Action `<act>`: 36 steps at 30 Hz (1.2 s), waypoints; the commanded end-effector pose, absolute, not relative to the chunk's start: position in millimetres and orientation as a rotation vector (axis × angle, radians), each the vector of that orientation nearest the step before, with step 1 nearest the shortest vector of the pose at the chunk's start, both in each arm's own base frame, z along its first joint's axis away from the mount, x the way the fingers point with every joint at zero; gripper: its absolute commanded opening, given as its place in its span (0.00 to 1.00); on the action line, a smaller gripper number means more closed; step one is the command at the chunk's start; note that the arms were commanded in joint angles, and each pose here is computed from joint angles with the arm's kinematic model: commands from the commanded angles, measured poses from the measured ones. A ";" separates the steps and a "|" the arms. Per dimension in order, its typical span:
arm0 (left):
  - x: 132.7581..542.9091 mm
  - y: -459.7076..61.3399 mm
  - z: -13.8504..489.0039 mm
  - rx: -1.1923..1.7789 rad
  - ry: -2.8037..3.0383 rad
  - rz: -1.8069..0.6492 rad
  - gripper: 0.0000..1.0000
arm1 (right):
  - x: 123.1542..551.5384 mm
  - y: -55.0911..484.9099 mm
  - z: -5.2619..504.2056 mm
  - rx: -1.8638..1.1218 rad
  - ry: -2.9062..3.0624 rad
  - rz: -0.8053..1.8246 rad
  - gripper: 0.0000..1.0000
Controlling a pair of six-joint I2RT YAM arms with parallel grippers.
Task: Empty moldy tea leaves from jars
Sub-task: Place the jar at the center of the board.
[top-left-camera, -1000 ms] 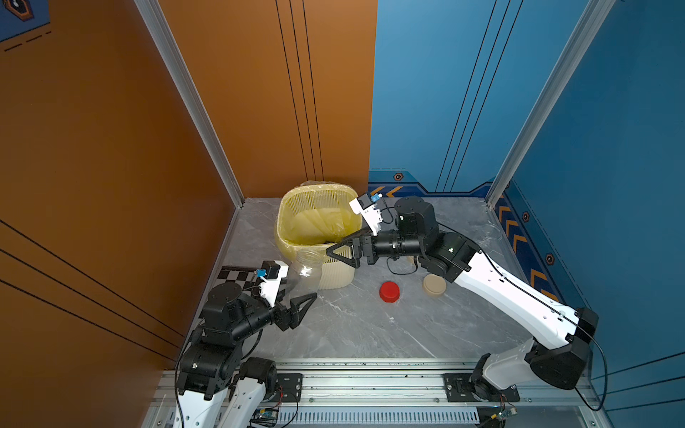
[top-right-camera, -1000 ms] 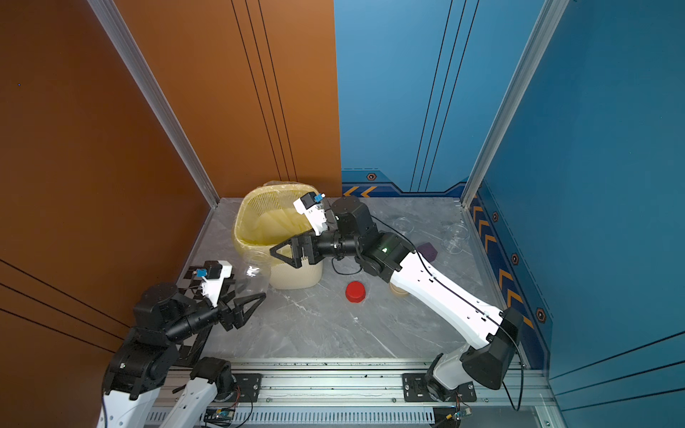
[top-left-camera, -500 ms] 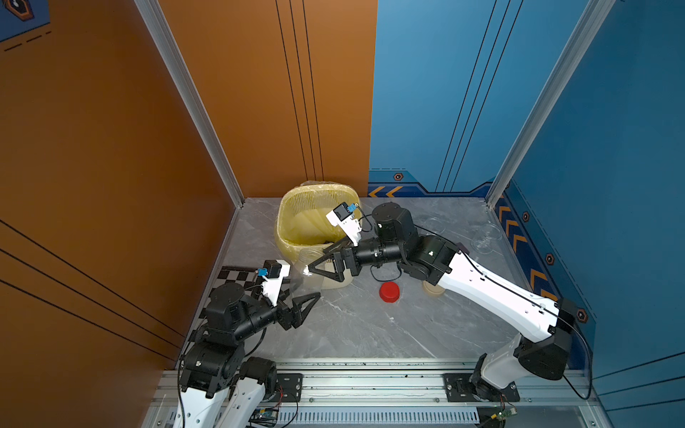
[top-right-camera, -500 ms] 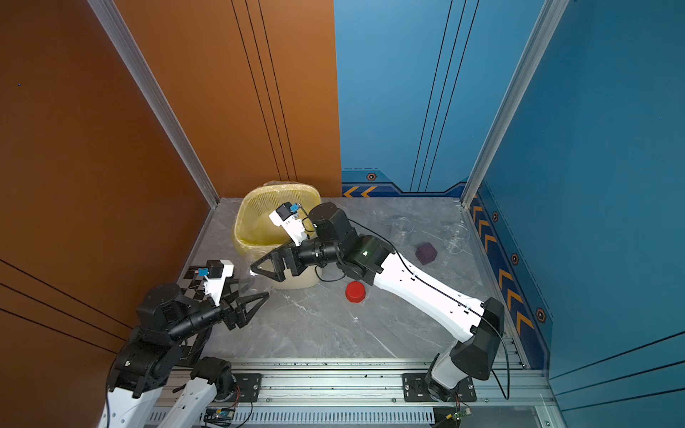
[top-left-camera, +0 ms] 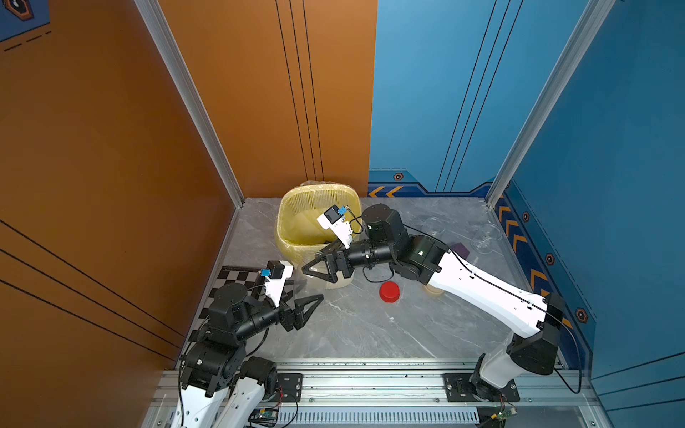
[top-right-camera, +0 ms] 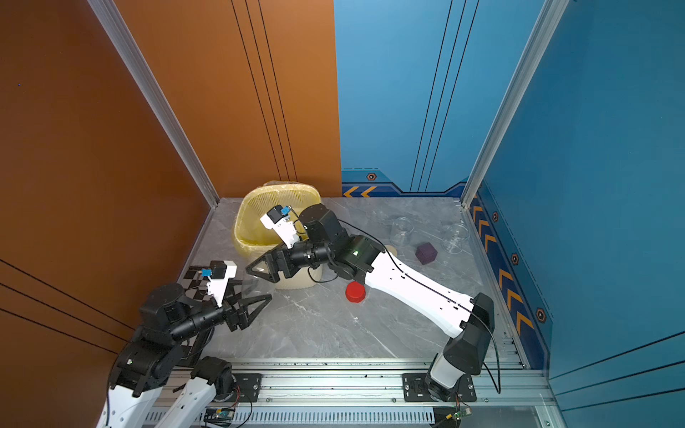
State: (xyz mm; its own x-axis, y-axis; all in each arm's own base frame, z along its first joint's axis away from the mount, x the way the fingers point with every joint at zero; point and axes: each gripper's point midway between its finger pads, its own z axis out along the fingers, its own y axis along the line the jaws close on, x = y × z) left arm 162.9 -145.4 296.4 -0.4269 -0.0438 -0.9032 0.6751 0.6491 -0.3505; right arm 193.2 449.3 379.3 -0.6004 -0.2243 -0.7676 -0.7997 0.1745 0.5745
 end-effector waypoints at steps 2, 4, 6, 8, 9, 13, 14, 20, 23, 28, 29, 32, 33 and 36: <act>165.2 -147.4 296.9 0.501 1.833 -0.891 0.70 | 192.6 451.8 387.1 -0.979 1.900 1.427 0.74; 166.0 -146.7 296.7 0.493 1.833 -0.888 0.71 | 192.6 452.5 386.3 -0.982 1.899 1.423 0.69; 166.2 -146.7 295.5 0.491 1.837 -0.889 0.71 | 191.5 452.7 385.9 -0.989 1.894 1.414 0.65; 165.9 -146.5 294.6 0.489 1.838 -0.890 0.71 | 191.3 452.3 385.4 -0.991 1.890 1.397 0.61; 165.9 -146.1 294.3 0.486 1.838 -0.888 0.72 | 191.7 452.3 383.6 -0.992 1.892 1.388 0.59; 165.4 -145.3 292.5 0.479 1.840 -0.887 0.74 | 190.6 453.1 382.4 -1.000 1.888 1.380 0.54; 165.4 -145.1 292.6 0.477 1.839 -0.887 0.75 | 189.6 453.3 382.9 -1.004 1.887 1.383 0.52; 166.3 -142.3 294.2 0.448 1.839 -0.878 0.95 | 188.8 453.9 383.9 -1.008 1.881 1.382 0.49; 166.4 -140.7 295.4 0.439 1.834 -0.868 0.98 | 189.5 453.5 384.7 -1.006 1.879 1.379 0.48; 162.7 -140.9 301.2 0.450 1.812 -0.873 0.98 | 192.6 452.0 385.3 -0.998 1.878 1.372 0.48; 161.2 -141.3 302.0 0.455 1.808 -0.876 0.98 | 194.7 451.0 385.2 -0.992 1.880 1.368 0.48; 157.0 -142.0 303.4 0.463 1.795 -0.889 0.98 | 201.1 444.6 386.6 -0.982 1.885 1.355 0.49; 155.2 -142.4 303.2 0.464 1.792 -0.896 0.98 | 204.0 440.9 387.8 -0.978 1.889 1.348 0.49; 150.1 -143.2 300.0 0.468 1.785 -0.915 0.98 | 214.2 427.9 389.7 -0.954 1.896 1.324 0.49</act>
State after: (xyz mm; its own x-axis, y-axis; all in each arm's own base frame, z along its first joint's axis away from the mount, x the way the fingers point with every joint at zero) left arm 155.6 -140.5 302.0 -0.3943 -0.0957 -0.9140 0.6652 0.6566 -0.3556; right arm 206.9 443.1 372.0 -0.5698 -0.2296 -0.7890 -0.8201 0.2200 0.5282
